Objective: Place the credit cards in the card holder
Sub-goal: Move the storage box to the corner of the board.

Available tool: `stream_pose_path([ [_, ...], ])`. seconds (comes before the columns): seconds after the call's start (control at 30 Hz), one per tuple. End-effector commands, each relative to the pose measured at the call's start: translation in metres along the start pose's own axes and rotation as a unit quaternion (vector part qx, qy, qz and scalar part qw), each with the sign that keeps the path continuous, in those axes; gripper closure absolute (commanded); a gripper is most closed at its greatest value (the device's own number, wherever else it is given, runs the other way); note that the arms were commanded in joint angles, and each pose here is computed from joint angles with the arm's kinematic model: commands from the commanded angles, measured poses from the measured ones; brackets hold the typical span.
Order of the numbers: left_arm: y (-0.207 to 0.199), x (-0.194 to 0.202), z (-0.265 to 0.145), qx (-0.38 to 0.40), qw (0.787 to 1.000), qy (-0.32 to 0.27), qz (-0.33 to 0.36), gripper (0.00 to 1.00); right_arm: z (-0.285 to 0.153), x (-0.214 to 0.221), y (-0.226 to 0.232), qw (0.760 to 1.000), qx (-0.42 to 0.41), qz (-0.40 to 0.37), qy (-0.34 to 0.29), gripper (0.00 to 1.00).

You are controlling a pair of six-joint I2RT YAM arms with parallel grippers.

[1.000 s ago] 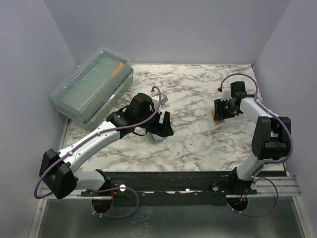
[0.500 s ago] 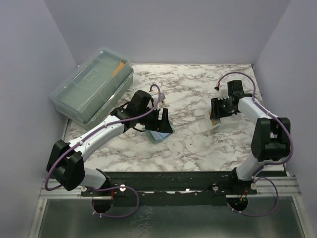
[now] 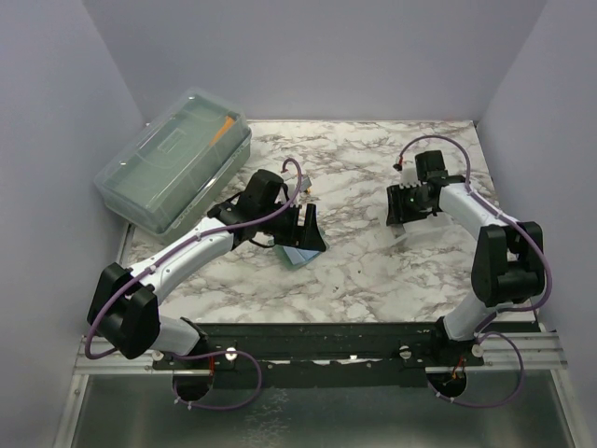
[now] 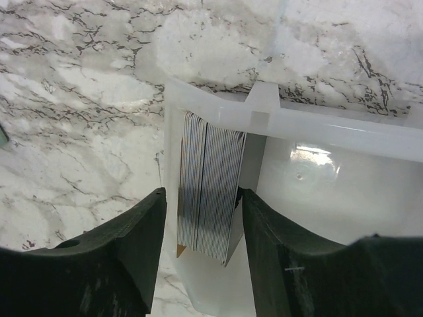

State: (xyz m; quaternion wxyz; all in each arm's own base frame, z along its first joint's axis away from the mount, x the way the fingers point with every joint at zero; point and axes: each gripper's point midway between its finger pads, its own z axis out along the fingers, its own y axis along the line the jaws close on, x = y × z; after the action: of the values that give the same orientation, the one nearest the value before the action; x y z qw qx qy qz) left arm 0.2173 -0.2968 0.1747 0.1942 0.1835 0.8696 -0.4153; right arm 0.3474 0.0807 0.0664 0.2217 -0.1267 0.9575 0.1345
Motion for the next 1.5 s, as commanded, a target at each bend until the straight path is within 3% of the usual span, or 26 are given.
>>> stream_pose_path([
  [0.0, -0.007, 0.0, -0.005, 0.02, 1.0, -0.004, 0.004, 0.24, 0.0, -0.001, 0.003, 0.998, 0.056, -0.005, 0.019, 0.46],
  [0.13, -0.007, 0.0, -0.005, 0.022, 1.0, -0.003, 0.004, 0.24, 0.007, 0.003, 0.003, 0.994, 0.103, -0.011, 0.029, 0.4],
  [0.17, -0.007, 0.0, -0.005, 0.023, 1.0, -0.003, 0.004, 0.24, 0.01, 0.005, 0.005, 0.993, 0.108, -0.018, 0.034, 0.33],
  [0.2, -0.007, 0.0, -0.005, 0.024, 1.0, -0.002, 0.004, 0.24, 0.013, 0.008, 0.004, 0.992, 0.119, -0.025, 0.04, 0.06],
  [0.23, -0.007, 0.0, -0.005, 0.025, 1.0, -0.003, 0.003, 0.24, 0.016, 0.011, 0.006, 0.99, 0.128, -0.034, 0.046, 0.01],
  [0.47, -0.007, -0.001, -0.006, 0.027, 1.0, -0.003, 0.002, 0.24, 0.032, 0.015, -0.001, 0.978, 0.197, -0.036, 0.056, 0.02],
  [0.6, -0.006, 0.0, -0.006, 0.024, 1.0, -0.005, 0.003, 0.24, 0.029, 0.019, -0.02, 0.964, 0.251, -0.05, 0.071, 0.16],
  [0.8, -0.006, -0.001, -0.006, 0.026, 1.0, -0.005, 0.002, 0.24, 0.028, 0.024, -0.038, 0.95, 0.287, -0.089, 0.082, 0.17],
  [1.1, -0.005, 0.0, -0.007, 0.025, 1.0, -0.006, 0.002, 0.24, 0.027, 0.006, -0.063, 0.946, 0.297, -0.117, 0.06, 0.3],
  [1.33, -0.006, 0.0, -0.008, 0.027, 1.0, -0.006, 0.003, 0.24, 0.019, 0.005, -0.096, 0.945, 0.292, -0.132, 0.056, 0.3],
  [1.47, -0.007, 0.0, -0.008, 0.029, 1.0, -0.006, 0.003, 0.24, 0.017, 0.003, -0.089, 0.956, 0.249, -0.146, 0.043, 0.14],
])
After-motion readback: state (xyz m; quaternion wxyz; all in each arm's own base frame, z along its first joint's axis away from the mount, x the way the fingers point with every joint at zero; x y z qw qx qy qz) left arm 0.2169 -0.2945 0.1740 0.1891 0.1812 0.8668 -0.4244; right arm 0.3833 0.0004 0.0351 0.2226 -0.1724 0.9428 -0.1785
